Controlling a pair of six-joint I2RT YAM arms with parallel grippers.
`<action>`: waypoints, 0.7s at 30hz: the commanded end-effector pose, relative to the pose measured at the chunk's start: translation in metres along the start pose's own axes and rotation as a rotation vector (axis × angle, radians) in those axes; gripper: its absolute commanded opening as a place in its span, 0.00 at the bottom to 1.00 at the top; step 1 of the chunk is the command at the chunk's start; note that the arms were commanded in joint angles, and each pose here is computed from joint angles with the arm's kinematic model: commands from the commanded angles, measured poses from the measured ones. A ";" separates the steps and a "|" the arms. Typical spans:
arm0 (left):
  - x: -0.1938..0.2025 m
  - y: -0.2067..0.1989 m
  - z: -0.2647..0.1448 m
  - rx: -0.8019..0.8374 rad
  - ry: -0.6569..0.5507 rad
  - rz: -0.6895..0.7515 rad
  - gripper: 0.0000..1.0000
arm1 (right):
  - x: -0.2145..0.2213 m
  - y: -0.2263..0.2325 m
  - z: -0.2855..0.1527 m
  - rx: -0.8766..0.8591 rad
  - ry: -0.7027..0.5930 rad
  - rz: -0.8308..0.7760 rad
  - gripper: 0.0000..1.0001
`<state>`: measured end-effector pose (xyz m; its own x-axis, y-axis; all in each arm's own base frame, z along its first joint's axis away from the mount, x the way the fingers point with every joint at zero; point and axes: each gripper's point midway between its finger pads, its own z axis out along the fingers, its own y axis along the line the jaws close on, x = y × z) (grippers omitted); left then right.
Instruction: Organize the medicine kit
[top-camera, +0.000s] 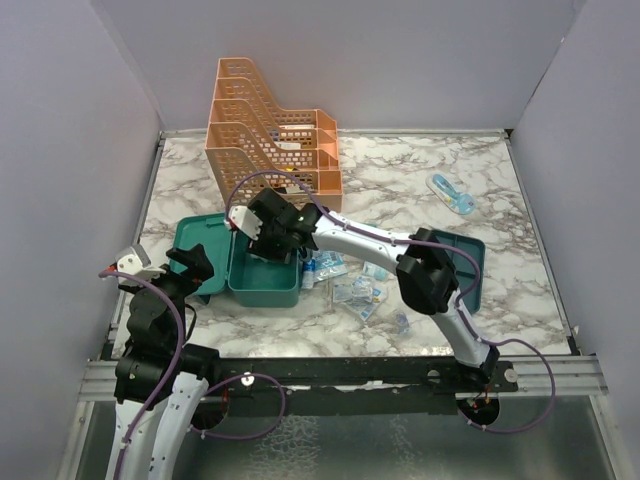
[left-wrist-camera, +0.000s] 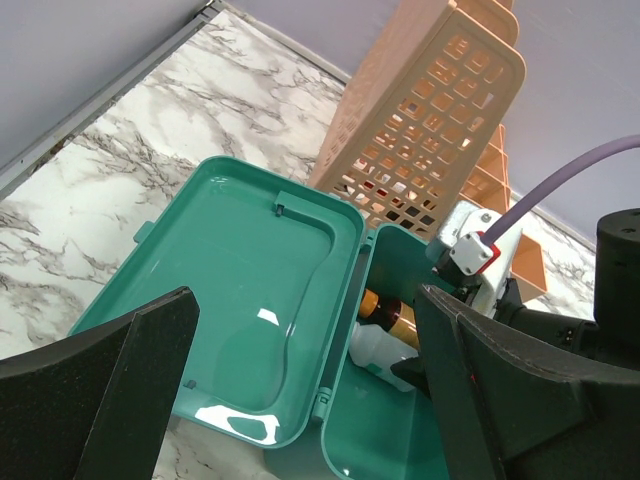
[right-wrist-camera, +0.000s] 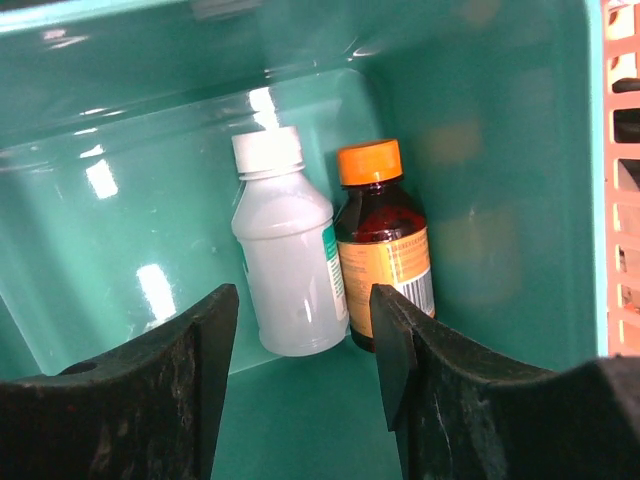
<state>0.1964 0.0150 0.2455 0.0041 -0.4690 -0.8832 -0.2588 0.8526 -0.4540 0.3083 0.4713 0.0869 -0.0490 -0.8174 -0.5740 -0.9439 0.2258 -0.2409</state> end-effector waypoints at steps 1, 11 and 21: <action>-0.010 -0.002 0.000 -0.008 -0.025 -0.008 0.93 | -0.022 -0.007 -0.008 0.052 -0.055 -0.018 0.56; -0.008 -0.002 0.001 -0.008 -0.016 -0.004 0.93 | -0.018 0.000 0.013 0.048 -0.018 -0.081 0.52; -0.002 -0.011 0.009 0.020 0.011 0.011 0.93 | -0.001 -0.013 0.016 0.136 0.039 -0.115 0.43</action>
<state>0.2012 0.0138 0.2415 -0.0193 -0.4636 -0.8858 -0.2689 0.8558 -0.4420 0.3167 0.4797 0.0804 0.0246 -0.8469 -0.5311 -0.9209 0.1875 -0.3416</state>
